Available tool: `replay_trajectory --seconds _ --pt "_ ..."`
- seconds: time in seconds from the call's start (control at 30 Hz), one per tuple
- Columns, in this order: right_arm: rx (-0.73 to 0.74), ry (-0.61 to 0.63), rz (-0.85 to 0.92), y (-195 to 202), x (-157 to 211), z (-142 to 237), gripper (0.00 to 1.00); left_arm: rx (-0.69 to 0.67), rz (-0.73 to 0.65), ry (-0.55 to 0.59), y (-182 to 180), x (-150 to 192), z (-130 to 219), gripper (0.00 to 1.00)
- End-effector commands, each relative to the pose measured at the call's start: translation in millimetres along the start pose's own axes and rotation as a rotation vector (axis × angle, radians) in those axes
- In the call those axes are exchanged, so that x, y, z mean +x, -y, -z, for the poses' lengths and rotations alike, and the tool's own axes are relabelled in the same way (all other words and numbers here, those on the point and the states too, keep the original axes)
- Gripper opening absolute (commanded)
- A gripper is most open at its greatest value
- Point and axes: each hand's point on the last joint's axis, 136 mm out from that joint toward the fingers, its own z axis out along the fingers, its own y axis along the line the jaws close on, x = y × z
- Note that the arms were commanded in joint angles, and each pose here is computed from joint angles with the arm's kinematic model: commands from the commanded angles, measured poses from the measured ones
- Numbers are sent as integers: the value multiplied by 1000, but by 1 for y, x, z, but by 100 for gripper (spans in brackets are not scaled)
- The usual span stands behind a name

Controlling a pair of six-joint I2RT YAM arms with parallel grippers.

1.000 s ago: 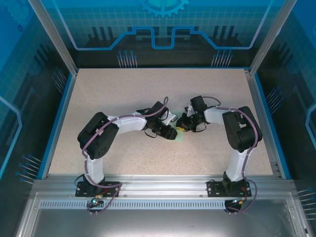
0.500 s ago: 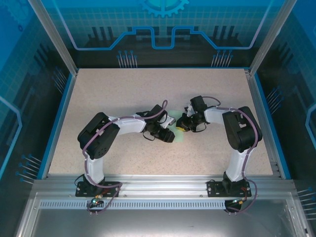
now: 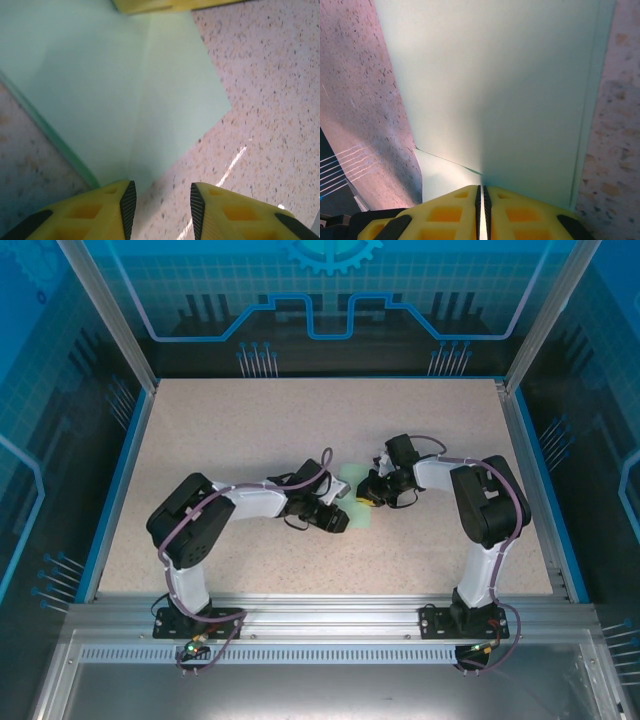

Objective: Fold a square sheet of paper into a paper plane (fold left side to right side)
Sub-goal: Fold the triangle a second time at the center of the table.

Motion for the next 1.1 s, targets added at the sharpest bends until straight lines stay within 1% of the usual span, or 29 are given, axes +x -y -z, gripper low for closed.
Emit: replay_trajectory --seconds 0.0,0.1,0.17,0.33,0.4,0.53,0.63,0.7,0.9,1.07 --pt "128 -45 -68 38 13 -8 14 -47 106 -126 -12 49 4 38" --pt "126 -45 -67 37 13 -7 14 -47 110 -114 -11 51 10 38" --pt "126 -46 -66 37 13 -7 14 -36 110 -87 -7 45 18 38" --pt "122 -46 -63 36 13 -7 14 43 87 51 13 1 48 39" --pt "122 -44 -62 36 12 -7 14 66 72 77 19 -18 51 39" --pt "115 -46 -59 34 12 -7 14 118 65 84 26 -45 38 39" --pt "116 -47 -57 34 12 -7 14 115 75 66 20 -50 24 39" --pt "116 -49 -58 34 13 -7 14 115 85 49 16 -47 15 39" --pt "115 -48 -55 33 12 -7 14 139 108 12 11 -32 2 39" --pt "106 -46 -42 29 11 -5 15 92 131 -25 -2 -14 -4 39"
